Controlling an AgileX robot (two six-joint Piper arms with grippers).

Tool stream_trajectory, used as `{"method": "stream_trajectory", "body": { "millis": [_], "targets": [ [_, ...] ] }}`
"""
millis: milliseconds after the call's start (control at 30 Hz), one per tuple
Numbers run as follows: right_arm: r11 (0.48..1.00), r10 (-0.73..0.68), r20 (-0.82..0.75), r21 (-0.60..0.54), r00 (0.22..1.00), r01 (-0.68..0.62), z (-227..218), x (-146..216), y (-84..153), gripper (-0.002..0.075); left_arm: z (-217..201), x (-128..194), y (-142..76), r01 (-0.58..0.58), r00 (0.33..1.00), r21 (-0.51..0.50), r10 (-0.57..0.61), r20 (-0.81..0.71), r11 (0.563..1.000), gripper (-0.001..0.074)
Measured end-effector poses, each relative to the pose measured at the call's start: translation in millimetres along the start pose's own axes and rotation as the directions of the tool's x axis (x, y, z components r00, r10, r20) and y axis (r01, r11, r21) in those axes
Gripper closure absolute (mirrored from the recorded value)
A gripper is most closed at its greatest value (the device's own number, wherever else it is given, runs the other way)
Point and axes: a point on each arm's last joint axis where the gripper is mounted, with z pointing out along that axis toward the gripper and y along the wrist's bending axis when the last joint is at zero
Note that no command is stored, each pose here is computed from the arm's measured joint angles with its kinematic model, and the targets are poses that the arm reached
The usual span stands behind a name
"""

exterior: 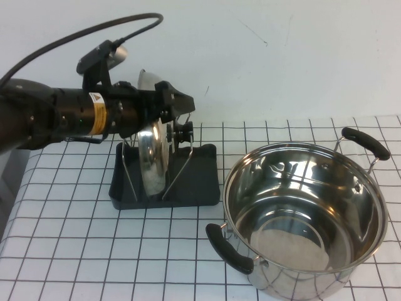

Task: Put pot lid on rack

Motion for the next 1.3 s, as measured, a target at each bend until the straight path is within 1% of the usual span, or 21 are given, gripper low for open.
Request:
{"method": "stream_trajectory", "body": {
  "millis": [200,333,400,433,533,567,633,667,733,800,833,900,967,1000,1033,1067,1133,1200,1233,1267,1300],
  "targets": [
    [1.0,0.013,0.007,-0.025,1.0,-0.013,0,-1,2,0.0725,-23,-13,-1,-0.006,0.999,0.021,0.005,0.036,1.0,0.0075],
    [1.0,0.004,0.012,-0.018,1.0,-0.004,-1,-2,1,0.0725,-48,-24,4,-0.008,0.999,0.045,0.006,0.054,0.999,0.013],
    [1.0,-0.023,0.022,-0.011,1.0,0.023,-1,-5,0,0.0725,-63,-30,3,-0.015,0.997,0.054,0.011,0.079,0.998,0.0193],
    [0.999,-0.042,0.029,0.001,0.999,0.042,-2,-8,-3,0.0725,-71,-34,2,-0.022,0.995,0.058,0.016,0.095,0.998,0.024],
    [0.989,-0.123,0.033,0.086,0.992,0.119,-3,-18,-14,0.0725,-95,-41,-10,-0.059,0.988,0.066,0.049,0.149,0.996,0.0443],
    [0.98,-0.153,0.028,0.13,0.988,0.148,-4,-22,-20,0.0725,-103,-42,-17,-0.091,0.983,0.069,0.078,0.167,0.993,0.0524],
    [0.956,-0.204,0.014,0.217,0.979,0.196,-8,-31,-31,0.0725,-118,-45,-32,-0.185,0.966,0.081,0.166,0.2,0.979,0.0636],
    [0.937,-0.234,-0.002,0.266,0.972,0.226,-10,-35,-38,0.0725,-125,-47,-42,-0.241,0.951,0.088,0.217,0.22,0.967,0.0668],
    [0.889,-0.293,-0.054,0.352,0.955,0.293,-14,-41,-49,0.0725,-143,-51,-61,-0.341,0.912,0.087,0.307,0.271,0.936,0.0701],
    [0.813,-0.345,-0.153,0.444,0.926,0.376,-20,-43,-62,0.0725,-160,-57,-79,-0.433,0.858,0.062,0.39,0.333,0.899,0.0717],
    [0.769,-0.349,-0.22,0.489,0.911,0.412,-24,-42,-69,0.0725,-170,-61,-88,-0.483,0.817,0.027,0.439,0.374,0.875,0.0721],
    [0.687,-0.293,-0.37,0.559,0.882,0.463,-35,-37,-82,0.0725,-189,-69,-102,-0.565,0.716,-0.081,0.537,0.447,0.821,0.0727],
    [0.619,-0.153,-0.566,0.584,0.81,0.525,-49,-25,-93,0.0725,-208,-78,-110,-0.614,0.576,-0.263,0.65,0.496,0.745,0.0729],
    [0.61,-0.091,-0.641,0.569,0.762,0.551,-54,-18,-95,0.0725,-216,-83,-111,-0.603,0.516,-0.359,0.691,0.506,0.712,0.0729],
    [0.615,-0.02,-0.716,0.541,0.698,0.573,-61,-11,-95,0.0726,-224,-88,-110,-0.582,0.455,-0.463,0.74,0.496,0.668,0.0729],
    [0.637,0.035,-0.772,0.506,0.634,0.582,-67,-4,-94,0.0726,-230,-92,-107,-0.549,0.404,-0.56,0.783,0.472,0.621,0.0729],
    [0.702,0.095,-0.824,0.453,0.558,0.549,-73,6,-88,0.0726,-241,-99,-99,-0.471,0.337,-0.714,0.853,0.398,0.519,0.0729],
    [0.761,0.134,-0.832,0.434,0.539,0.482,-78,12,-82,0.0727,-248,-101,-86,-0.365,0.331,-0.83,0.892,0.307,0.422,0.0729],
    [0.795,0.147,-0.833,0.421,0.533,0.438,-81,14,-77,0.0727,-250,-101,-78,-0.315,0.349,-0.873,0.901,0.258,0.372,0.0729],
    [0.829,0.157,-0.833,0.403,0.53,0.388,-85,17,-72,0.0727,-252,-101,-68,-0.264,0.389,-0.908,0.897,0.209,0.326,0.0729],
    [0.861,0.165,-0.831,0.384,0.532,0.334,-88,18,-67,0.0727,-255,-100,-61,-0.226,0.431,-0.929,0.886,0.174,0.293,0.0731]
  ]
}}
